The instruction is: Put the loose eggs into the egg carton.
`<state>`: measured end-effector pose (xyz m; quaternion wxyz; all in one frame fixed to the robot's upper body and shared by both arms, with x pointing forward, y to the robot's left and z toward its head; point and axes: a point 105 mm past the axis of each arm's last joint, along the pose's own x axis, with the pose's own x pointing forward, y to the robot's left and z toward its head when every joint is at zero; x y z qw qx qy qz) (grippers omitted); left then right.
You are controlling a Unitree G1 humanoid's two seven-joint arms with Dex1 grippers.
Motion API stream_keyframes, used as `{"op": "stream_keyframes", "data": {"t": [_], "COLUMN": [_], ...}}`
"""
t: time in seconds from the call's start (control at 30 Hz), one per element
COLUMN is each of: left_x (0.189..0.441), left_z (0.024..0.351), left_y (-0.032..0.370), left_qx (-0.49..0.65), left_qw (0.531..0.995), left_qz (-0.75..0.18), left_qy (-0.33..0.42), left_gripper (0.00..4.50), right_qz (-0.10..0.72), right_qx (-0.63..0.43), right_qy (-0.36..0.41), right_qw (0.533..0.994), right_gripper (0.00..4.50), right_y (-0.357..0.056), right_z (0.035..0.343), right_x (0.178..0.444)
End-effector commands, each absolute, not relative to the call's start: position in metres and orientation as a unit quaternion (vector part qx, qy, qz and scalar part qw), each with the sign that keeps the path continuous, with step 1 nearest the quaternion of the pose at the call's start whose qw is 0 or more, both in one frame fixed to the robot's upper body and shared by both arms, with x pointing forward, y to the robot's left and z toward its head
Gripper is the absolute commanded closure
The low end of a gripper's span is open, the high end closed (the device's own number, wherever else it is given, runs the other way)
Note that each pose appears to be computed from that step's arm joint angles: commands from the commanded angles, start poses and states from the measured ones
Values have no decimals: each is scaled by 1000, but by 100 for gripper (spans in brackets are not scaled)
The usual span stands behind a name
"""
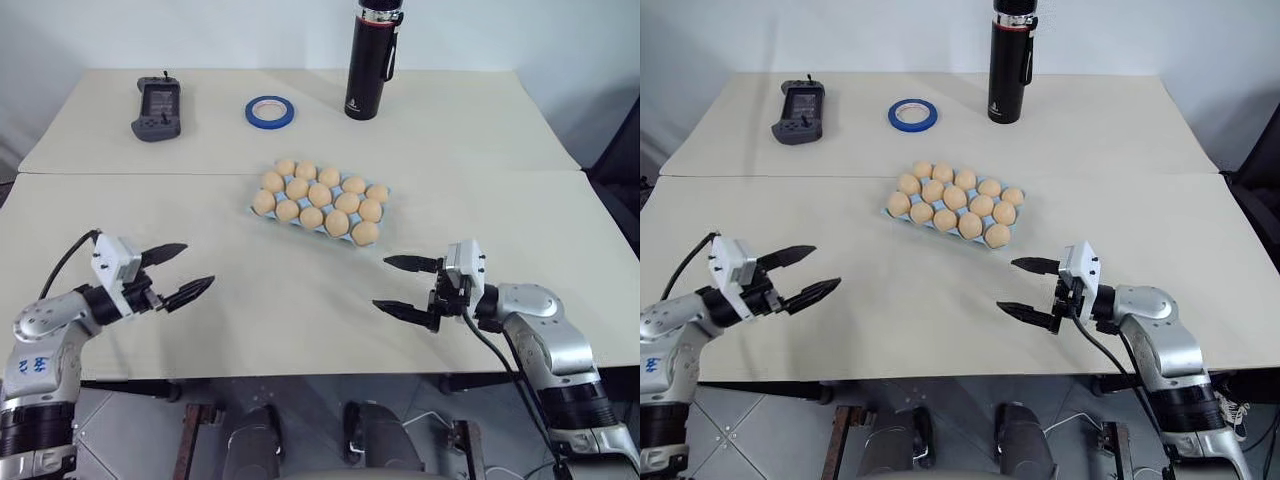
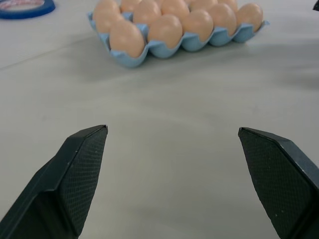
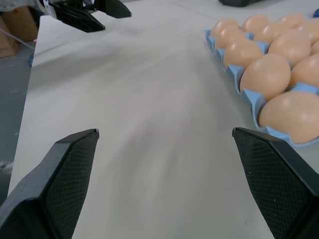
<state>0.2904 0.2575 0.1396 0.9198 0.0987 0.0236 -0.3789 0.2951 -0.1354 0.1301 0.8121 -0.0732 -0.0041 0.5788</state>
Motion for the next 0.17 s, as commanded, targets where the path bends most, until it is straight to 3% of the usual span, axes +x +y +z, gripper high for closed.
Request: {"op": "stream_keyframes", "data": {"t": [0.03,0.17], "left_x": [287,285], "left_z": [156,158], "left_y": [256,254], "left_qx": [117,118], "left_qw": [913,911], "left_qz": [-390,-395], "left_qy": [-2,-7], "left_gripper": [3,3], "right_qz": [593,603], "right_qx": [-85,-89], "right_qy": [-24,-24], "right_qw": [800,793], "right_gripper": [0,0], "right_y": [-135,-132], "right_z": [136,134], "right_x": [298,302]}}
